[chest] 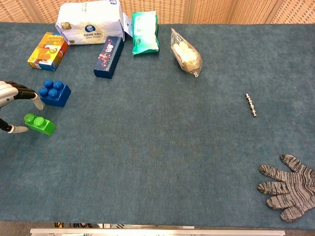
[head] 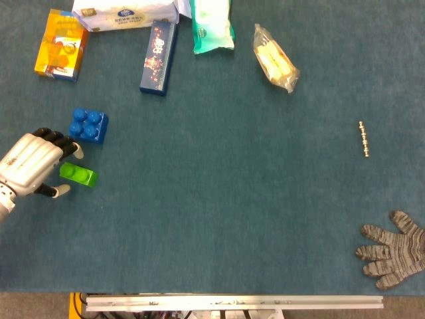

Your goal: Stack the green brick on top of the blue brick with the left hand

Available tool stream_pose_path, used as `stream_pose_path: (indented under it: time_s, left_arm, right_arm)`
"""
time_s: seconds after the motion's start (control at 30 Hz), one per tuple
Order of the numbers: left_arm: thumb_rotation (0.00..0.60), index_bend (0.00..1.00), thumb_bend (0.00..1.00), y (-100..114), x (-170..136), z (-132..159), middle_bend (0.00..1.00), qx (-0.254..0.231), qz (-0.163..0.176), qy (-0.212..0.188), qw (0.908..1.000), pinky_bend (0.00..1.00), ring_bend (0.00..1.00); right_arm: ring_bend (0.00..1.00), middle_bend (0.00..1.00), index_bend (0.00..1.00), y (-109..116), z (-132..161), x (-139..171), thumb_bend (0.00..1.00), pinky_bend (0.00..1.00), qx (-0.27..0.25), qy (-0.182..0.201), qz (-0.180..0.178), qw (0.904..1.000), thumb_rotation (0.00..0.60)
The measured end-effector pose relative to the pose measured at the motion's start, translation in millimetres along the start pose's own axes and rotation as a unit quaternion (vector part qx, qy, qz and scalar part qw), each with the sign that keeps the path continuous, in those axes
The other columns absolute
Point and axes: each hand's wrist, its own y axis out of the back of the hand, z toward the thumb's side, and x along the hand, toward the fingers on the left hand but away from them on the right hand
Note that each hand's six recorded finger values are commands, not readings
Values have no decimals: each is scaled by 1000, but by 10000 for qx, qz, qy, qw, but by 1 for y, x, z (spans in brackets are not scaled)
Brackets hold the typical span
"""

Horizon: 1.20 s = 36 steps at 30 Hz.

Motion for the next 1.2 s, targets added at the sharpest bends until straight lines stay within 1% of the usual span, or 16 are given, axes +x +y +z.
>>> stream_pose_path:
  time_s: [0.13, 0.33, 0.57, 0.7, 0.9, 1.2]
  left_arm:
    - [600, 357, 172, -6, 4, -5, 338, 90, -57, 55, 9999, 251, 273]
    - [600, 382, 172, -12, 6, -8, 354, 90, -112, 98, 9998, 251, 273]
    - [600, 420, 173, -16, 8, -6, 380, 95, -118, 80, 9999, 251, 280]
    - [600, 421, 175, -18, 10, -5, 382, 79, -116, 71, 9999, 251, 281]
    - [600, 425, 283, -21, 14, -4, 389, 43, -128, 68, 9999, 251, 285]
    - [600, 473, 293, -23, 14, -3, 434, 25, -90, 71, 9999, 250, 321]
  right_arm:
    - [292, 467, 390, 0, 1, 0, 233, 277, 1, 16, -6, 10000, 600]
    - [292, 467, 389, 0, 1, 1, 233, 277, 6, 2, 4, 10000, 600]
    - [292, 467, 389, -1, 1, 0, 233, 276, 5, 10, 11, 10000, 600]
    - [292, 467, 389, -2, 1, 1, 233, 277, 7, -2, 25, 10000, 600]
    - [292, 467, 390, -1, 1, 1, 233, 276, 18, -13, 24, 10000, 600]
    - [292, 467, 389, -1, 1, 2, 233, 277, 30, -23, 23, 10000, 600]
